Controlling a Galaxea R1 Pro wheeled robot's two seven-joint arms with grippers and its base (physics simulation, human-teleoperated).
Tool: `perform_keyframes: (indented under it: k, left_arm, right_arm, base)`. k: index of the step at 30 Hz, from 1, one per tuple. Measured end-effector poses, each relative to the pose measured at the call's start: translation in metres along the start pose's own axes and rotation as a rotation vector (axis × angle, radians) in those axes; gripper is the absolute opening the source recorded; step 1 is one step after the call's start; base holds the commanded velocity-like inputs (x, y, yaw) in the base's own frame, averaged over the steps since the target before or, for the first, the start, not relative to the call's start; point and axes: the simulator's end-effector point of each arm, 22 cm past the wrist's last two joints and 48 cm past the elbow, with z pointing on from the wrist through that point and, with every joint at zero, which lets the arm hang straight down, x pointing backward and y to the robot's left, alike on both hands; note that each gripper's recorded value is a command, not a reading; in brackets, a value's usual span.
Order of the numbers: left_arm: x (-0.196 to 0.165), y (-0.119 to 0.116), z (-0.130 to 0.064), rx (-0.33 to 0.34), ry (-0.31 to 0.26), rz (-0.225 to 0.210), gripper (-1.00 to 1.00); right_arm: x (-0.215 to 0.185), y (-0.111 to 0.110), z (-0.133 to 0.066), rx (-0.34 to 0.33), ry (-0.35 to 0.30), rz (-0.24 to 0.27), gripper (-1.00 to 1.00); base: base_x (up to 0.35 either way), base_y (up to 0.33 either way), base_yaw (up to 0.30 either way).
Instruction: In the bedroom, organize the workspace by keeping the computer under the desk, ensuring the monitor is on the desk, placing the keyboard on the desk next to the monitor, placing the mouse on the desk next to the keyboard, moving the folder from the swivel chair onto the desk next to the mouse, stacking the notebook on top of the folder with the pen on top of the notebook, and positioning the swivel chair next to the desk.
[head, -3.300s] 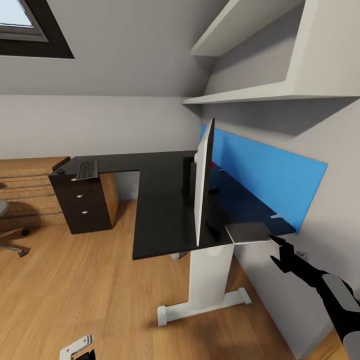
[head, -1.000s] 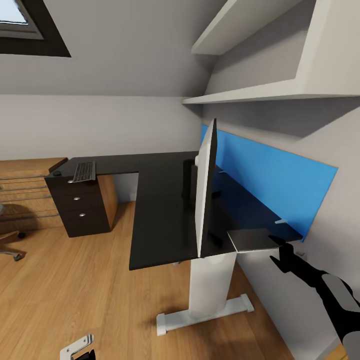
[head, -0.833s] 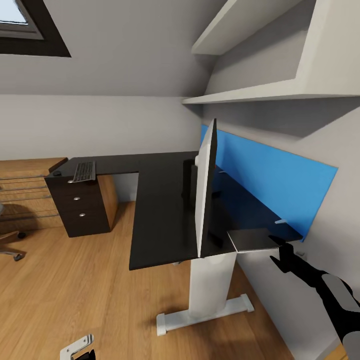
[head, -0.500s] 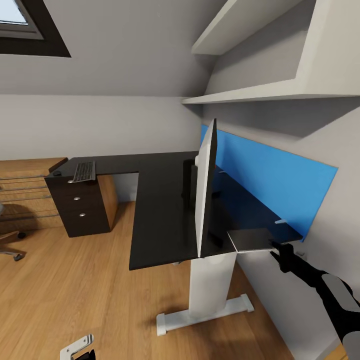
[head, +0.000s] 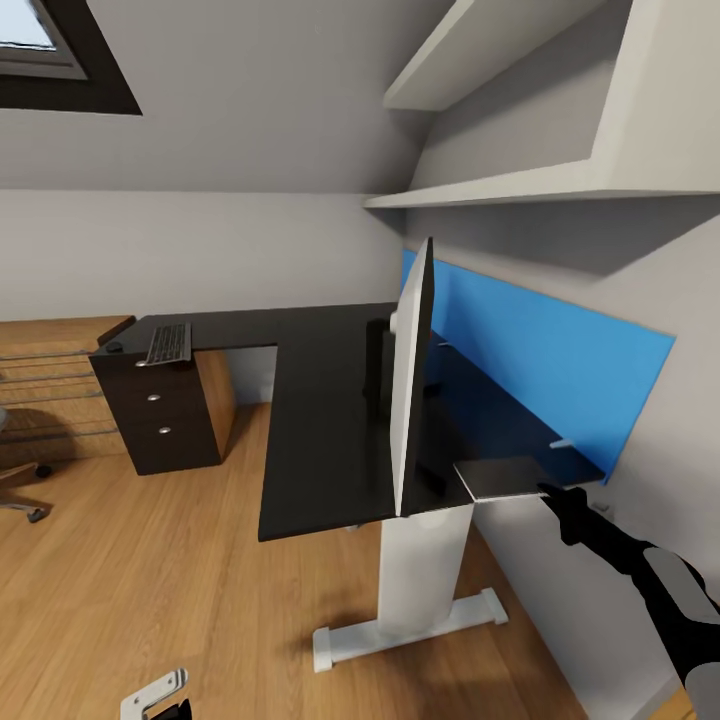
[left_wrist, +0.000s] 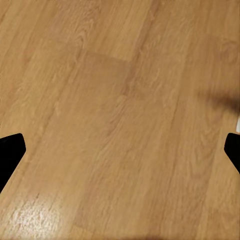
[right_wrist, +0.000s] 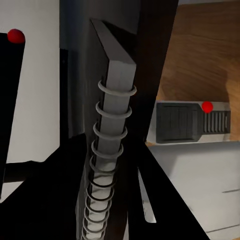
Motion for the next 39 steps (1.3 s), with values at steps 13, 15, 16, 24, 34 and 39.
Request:
perform_keyframes:
  k: [13,15,16,24,34,39]
  left_arm:
    - [-0.018,-0.001,-0.018,-0.001,0.000,0.000,1.00]
    - [-0.021,-0.001,-0.021,-0.001,0.001,0.000,1.00]
    - [-0.022,-0.001,-0.023,-0.001,0.001,0.001,1.00]
    - [-0.031,-0.001,-0.032,-0.001,0.001,0.001,1.00]
    - [-0.032,0.000,-0.032,-0.003,0.000,0.001,1.00]
    - [-0.032,0.001,-0.032,-0.003,-0.001,0.002,1.00]
  right_arm:
    - [-0.004,0.026,-0.004,-0.002,0.000,-0.002,-1.00]
    - [-0.005,0.030,-0.005,-0.003,0.000,-0.003,-1.00]
    - [-0.005,0.033,-0.005,-0.004,0.000,-0.003,-1.00]
    - [-0.008,0.057,-0.008,-0.027,0.000,-0.014,-1.00]
    - [-0.004,0.082,-0.019,-0.083,0.000,-0.080,-1.00]
    - [0.002,0.082,-0.031,-0.091,0.004,-0.116,-1.00]
  base:
    - [0.000,0.000,0.000]
    - [0.000,0.000,0.000]
    - [0.000,0.000,0.000]
    - [0.000,0.000,0.000]
    - [0.000,0.000,0.000]
    - [-0.034,0.000,0.000]
